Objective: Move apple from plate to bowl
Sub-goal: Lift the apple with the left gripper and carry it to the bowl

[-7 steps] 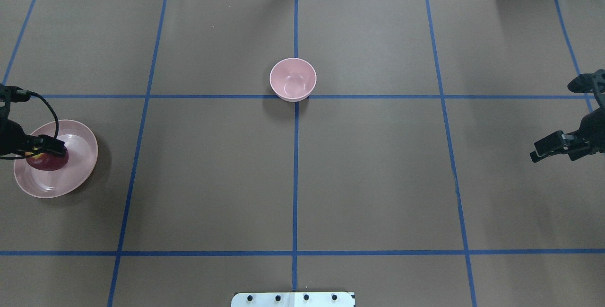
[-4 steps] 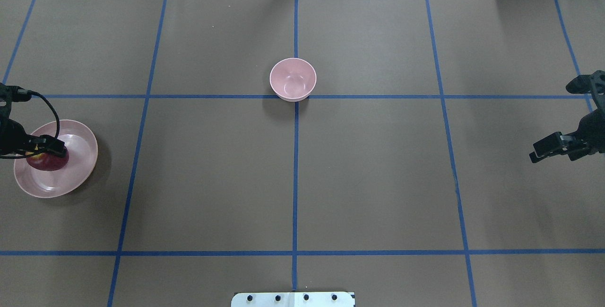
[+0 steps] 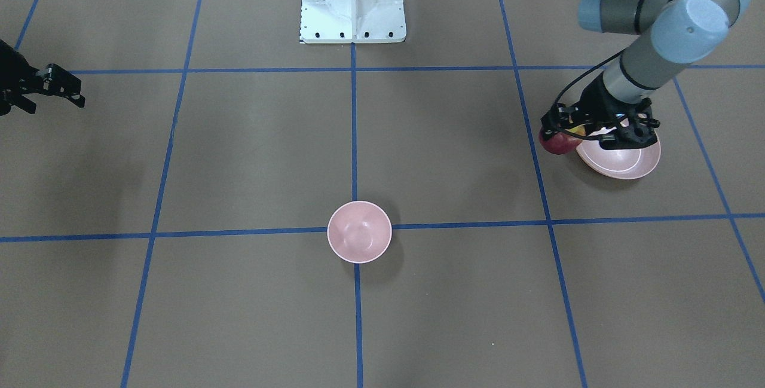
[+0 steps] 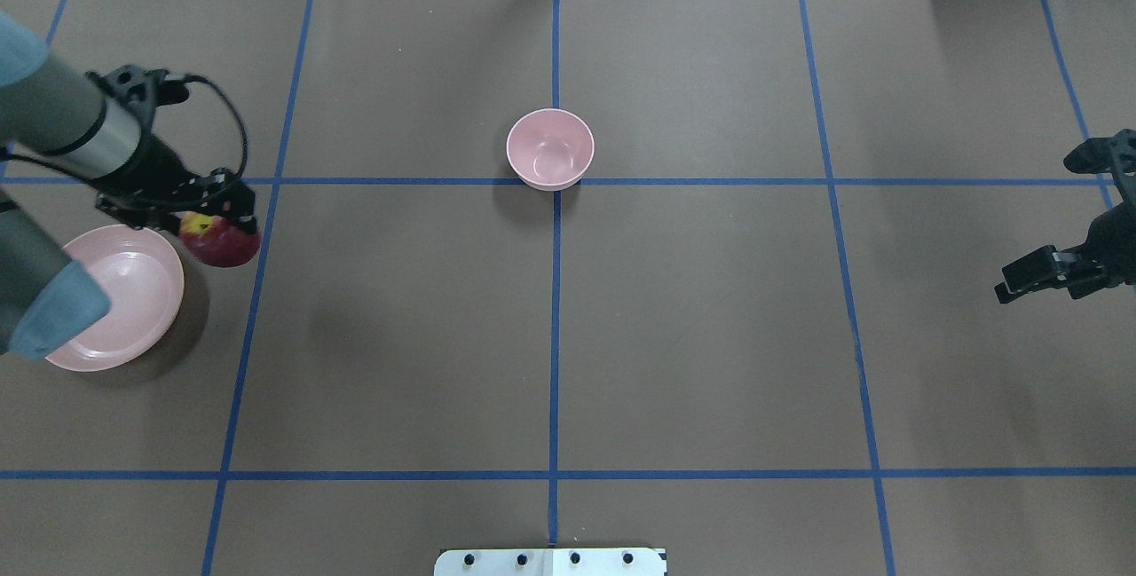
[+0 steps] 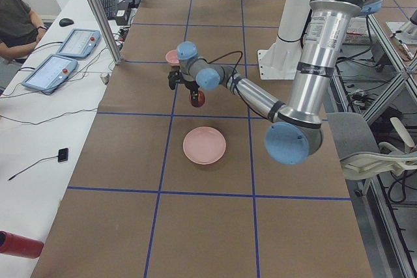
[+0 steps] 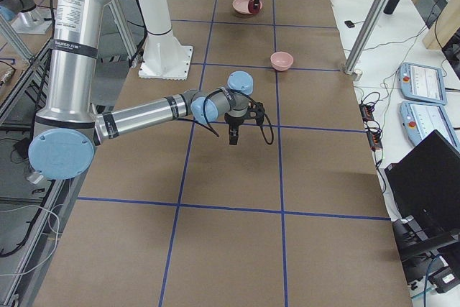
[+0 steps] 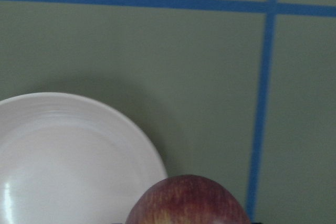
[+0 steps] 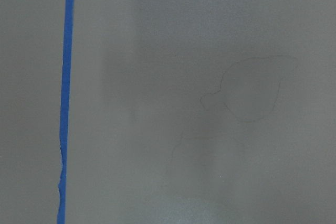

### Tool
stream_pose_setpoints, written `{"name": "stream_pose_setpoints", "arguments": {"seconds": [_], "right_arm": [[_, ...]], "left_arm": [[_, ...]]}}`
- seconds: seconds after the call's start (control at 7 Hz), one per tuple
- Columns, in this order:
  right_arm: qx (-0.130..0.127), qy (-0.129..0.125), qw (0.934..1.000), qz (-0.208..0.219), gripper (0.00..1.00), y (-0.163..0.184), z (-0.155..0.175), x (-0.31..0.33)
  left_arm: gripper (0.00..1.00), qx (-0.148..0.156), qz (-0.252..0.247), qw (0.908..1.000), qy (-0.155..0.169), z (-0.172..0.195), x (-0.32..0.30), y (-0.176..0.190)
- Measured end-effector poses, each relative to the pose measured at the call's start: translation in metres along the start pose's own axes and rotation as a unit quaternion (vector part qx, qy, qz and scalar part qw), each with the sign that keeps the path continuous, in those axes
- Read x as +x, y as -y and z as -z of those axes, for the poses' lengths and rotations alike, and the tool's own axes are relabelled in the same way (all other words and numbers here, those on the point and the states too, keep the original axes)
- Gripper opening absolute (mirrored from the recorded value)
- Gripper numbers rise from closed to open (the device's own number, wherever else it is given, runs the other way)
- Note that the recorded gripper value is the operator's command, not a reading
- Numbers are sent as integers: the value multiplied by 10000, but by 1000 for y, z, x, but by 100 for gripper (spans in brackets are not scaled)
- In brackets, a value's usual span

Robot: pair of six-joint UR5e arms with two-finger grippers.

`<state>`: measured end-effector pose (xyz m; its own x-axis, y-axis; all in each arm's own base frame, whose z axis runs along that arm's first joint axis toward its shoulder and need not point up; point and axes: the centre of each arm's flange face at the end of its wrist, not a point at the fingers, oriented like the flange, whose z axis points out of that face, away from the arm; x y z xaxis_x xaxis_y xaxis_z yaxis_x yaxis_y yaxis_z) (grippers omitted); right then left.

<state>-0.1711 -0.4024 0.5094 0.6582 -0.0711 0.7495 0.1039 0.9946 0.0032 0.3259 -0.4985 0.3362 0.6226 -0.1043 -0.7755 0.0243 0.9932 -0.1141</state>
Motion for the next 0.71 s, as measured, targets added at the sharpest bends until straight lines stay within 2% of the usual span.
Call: {"name": "stream_pose_setpoints", "arguments": {"seconds": [0.14,0.29,0.71], "right_arm": [[-18,-8,10000,23,100,-1,-2,-2],[-33,-28,10000,55,100,-2,-4,-4],[-28,-118,9999,123,100,-3,-9,-8]], "left_arm": [[0,28,123,9998,130,6,81,-5],[0,186,264,9992,232,2,154,-3],[0,372,563,9977,-32,-38,315,49]]}}
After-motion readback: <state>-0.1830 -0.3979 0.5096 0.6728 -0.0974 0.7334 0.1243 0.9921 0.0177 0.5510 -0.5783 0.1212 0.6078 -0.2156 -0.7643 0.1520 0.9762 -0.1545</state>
